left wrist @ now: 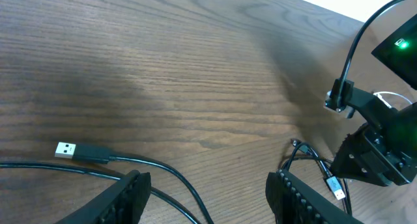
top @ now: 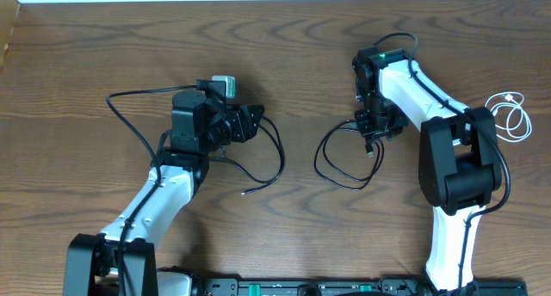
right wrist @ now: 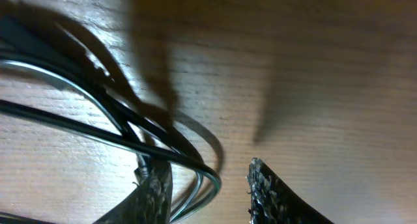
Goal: Untangle cables
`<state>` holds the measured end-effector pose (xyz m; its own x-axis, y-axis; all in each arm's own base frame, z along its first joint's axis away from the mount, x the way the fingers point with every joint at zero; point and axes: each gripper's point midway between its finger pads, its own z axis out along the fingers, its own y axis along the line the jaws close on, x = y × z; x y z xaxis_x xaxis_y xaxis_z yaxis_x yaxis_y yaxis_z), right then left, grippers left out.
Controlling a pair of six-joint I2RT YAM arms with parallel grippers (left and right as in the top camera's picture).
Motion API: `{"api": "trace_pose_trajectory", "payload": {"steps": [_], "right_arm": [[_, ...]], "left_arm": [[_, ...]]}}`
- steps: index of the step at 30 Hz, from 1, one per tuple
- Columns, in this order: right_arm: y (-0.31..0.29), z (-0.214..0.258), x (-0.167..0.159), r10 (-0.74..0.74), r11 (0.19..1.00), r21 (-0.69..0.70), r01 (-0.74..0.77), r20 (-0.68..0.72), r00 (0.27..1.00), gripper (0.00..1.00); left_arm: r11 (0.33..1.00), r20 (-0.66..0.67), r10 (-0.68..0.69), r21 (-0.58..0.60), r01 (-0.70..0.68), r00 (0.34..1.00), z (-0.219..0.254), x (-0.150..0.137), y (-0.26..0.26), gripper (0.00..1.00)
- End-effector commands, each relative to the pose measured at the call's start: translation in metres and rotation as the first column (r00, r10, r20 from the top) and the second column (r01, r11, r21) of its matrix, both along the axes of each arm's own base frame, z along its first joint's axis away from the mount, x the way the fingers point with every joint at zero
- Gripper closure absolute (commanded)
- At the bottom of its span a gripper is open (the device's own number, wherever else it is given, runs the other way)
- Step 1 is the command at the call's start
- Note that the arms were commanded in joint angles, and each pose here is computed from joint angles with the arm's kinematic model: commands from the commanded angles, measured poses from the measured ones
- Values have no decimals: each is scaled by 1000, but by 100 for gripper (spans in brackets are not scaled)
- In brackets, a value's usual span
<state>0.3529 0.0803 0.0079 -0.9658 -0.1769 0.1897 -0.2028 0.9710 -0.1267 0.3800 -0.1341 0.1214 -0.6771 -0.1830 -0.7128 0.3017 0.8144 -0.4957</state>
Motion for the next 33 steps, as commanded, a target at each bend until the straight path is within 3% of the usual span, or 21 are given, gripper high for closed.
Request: {"api": "trace_pose_trajectory", "payload": {"steps": [1,9,12,22,33], "right_arm": [[3,-12,-7,9,1000,21,-8,-24,1000,65],[-5,-34,3,19,1000,-15,-18,57,998,69],[-7,-32,5,43,999,-18,-42,58,997,81],[3,-5,28,60,998,11,-62,104,993,99],[61,47,41,109,936,317,-152,148,983,99]], "left_arm": [[1000,30,0,20,-1,1000,6,6,1,38],[1000,30,0,20,-1,1000,6,6,1,38],[1000,30,1,20,-1,1000,6,6,1,38],[1000,30,0,20,-1,1000,6,6,1,38],[1000,30,0,20,-1,1000,6,6,1,38]]}}
